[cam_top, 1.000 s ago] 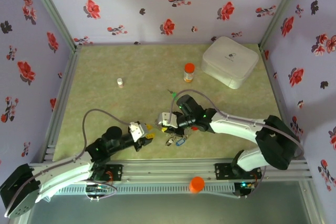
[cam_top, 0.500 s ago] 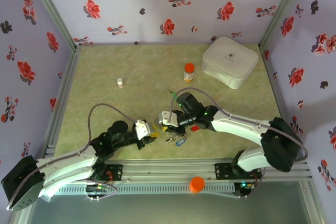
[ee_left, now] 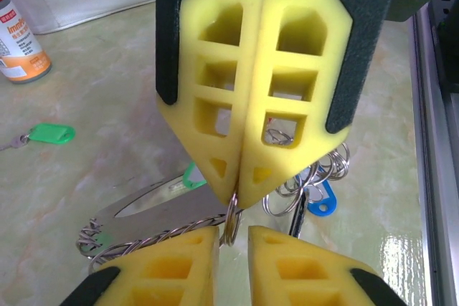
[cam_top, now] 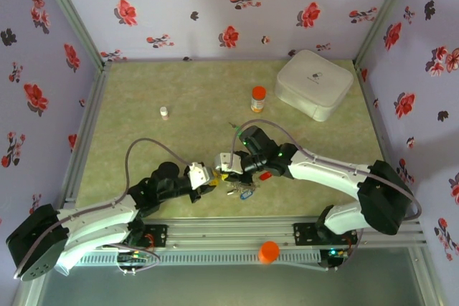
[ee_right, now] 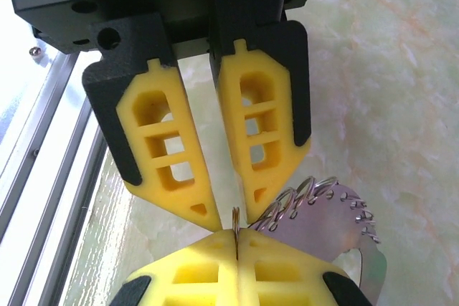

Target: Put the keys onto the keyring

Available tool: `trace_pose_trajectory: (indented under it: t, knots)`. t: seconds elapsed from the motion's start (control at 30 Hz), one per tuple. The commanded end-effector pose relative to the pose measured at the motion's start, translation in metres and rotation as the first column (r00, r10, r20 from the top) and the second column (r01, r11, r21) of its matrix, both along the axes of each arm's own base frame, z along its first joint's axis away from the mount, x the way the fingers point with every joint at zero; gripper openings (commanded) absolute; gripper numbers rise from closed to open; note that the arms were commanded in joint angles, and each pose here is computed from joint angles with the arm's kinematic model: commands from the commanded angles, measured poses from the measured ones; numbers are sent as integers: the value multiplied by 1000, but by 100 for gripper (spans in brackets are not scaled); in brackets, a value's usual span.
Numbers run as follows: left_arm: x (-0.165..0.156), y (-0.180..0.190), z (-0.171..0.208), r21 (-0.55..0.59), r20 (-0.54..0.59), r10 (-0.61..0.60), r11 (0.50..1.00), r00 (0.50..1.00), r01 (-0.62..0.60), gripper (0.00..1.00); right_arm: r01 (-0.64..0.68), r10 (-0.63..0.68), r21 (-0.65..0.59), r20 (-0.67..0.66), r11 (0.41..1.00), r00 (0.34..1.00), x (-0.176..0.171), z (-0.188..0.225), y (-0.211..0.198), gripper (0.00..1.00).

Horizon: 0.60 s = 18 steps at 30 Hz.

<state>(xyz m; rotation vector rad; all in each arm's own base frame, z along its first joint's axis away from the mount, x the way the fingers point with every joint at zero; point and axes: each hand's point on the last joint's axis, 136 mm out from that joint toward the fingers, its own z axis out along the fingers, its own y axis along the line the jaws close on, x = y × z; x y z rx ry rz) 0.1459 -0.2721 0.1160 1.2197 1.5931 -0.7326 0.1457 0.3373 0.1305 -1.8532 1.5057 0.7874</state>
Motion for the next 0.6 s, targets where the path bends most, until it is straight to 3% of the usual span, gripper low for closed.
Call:
trace_pose_trajectory:
  t: [0.0, 0.37, 0.4, 0.5, 0.57]
  knots:
    - [7, -6, 20, -42, 55, 4, 999, 998, -2, 15, -42, 42, 40, 16, 998, 999, -4, 17, 9, 0]
    - [9, -6, 24, -58, 71, 11, 998, 997, -7, 0, -40, 40, 56, -2, 998, 999, -4, 20, 15, 0]
    - [10, -6, 25, -65, 79, 17, 998, 997, -12, 0, -18, 19, 72, -6, 997, 1000, -1, 23, 15, 3]
    - [13, -3, 28, -96, 92, 42, 995, 995, -33, 0, 70, -64, 139, -48, 988, 997, 15, 37, 6, 28]
    - [15, 0, 31, -130, 97, 66, 990, 993, -53, 0, 127, -111, 197, -90, 972, 990, 25, 49, -5, 33]
